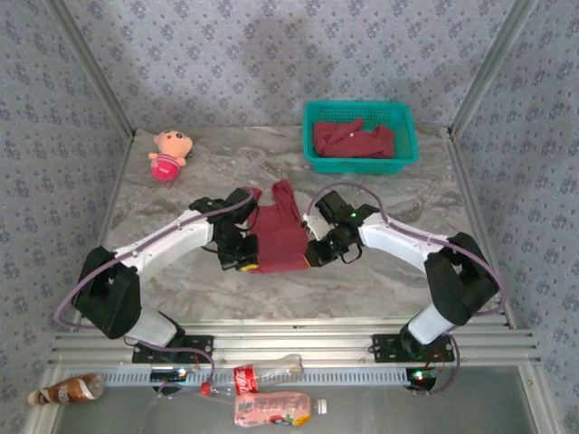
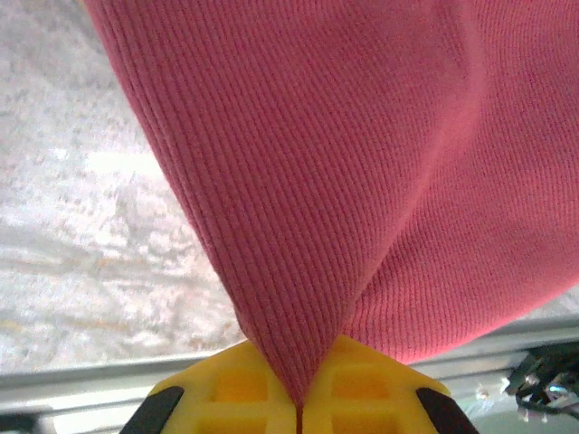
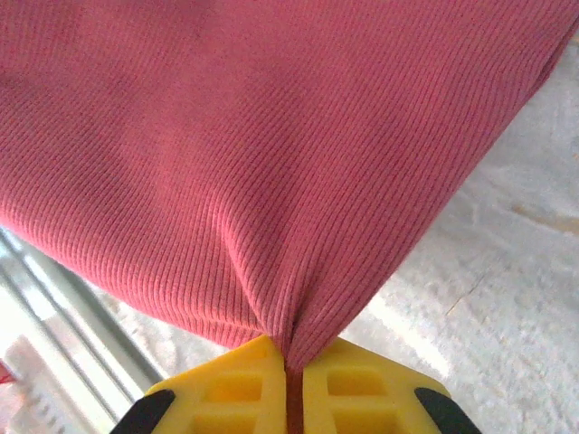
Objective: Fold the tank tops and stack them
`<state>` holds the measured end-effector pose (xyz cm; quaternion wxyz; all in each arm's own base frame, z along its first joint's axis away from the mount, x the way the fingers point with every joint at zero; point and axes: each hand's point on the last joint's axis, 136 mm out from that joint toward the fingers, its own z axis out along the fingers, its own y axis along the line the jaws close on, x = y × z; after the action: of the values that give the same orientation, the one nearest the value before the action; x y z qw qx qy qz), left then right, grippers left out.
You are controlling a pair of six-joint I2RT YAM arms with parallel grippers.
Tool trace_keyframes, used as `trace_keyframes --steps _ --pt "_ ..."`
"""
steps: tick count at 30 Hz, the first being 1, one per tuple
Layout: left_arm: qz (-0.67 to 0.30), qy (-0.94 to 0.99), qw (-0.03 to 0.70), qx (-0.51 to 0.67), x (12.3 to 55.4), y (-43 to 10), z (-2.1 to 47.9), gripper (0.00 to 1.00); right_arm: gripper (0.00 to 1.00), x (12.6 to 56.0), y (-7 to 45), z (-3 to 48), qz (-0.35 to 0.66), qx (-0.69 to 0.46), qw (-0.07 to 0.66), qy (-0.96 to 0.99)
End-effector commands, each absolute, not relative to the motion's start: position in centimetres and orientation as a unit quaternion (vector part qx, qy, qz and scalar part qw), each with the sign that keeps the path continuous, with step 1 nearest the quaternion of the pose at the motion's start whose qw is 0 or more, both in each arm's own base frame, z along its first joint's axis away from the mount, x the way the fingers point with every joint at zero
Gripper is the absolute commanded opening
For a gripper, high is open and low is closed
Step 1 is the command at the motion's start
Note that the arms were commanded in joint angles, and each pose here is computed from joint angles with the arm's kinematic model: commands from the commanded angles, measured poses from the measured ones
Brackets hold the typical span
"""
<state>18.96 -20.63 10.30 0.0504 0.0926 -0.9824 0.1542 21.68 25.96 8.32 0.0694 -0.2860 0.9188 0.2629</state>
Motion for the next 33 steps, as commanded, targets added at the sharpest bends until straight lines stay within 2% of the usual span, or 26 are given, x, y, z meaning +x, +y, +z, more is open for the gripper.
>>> trace_keyframes --steps 1,9,17,33 --pt "0.159 -0.983 0.053 0.080 19.2 -20.6 12.8 0.02 0.11 20.2 25.9 10.5 0.288 -0.269 0.043 0.918" --pt "0.170 -0.983 0.036 0.059 25.0 -20.0 13.6 0.03 0.12 24.1 27.4 13.1 0.320 -0.252 0.063 0.911" --pt "0.203 -0.978 0.021 0.042 32.2 -20.3 13.6 0.05 0.13 31.9 29.0 15.0 0.336 -0.236 0.103 0.906" --pt "0.261 -0.960 0.045 0.086 41.2 -18.8 8.7 0.15 0.15 44.1 31.0 11.3 0.355 -0.175 0.128 0.909"
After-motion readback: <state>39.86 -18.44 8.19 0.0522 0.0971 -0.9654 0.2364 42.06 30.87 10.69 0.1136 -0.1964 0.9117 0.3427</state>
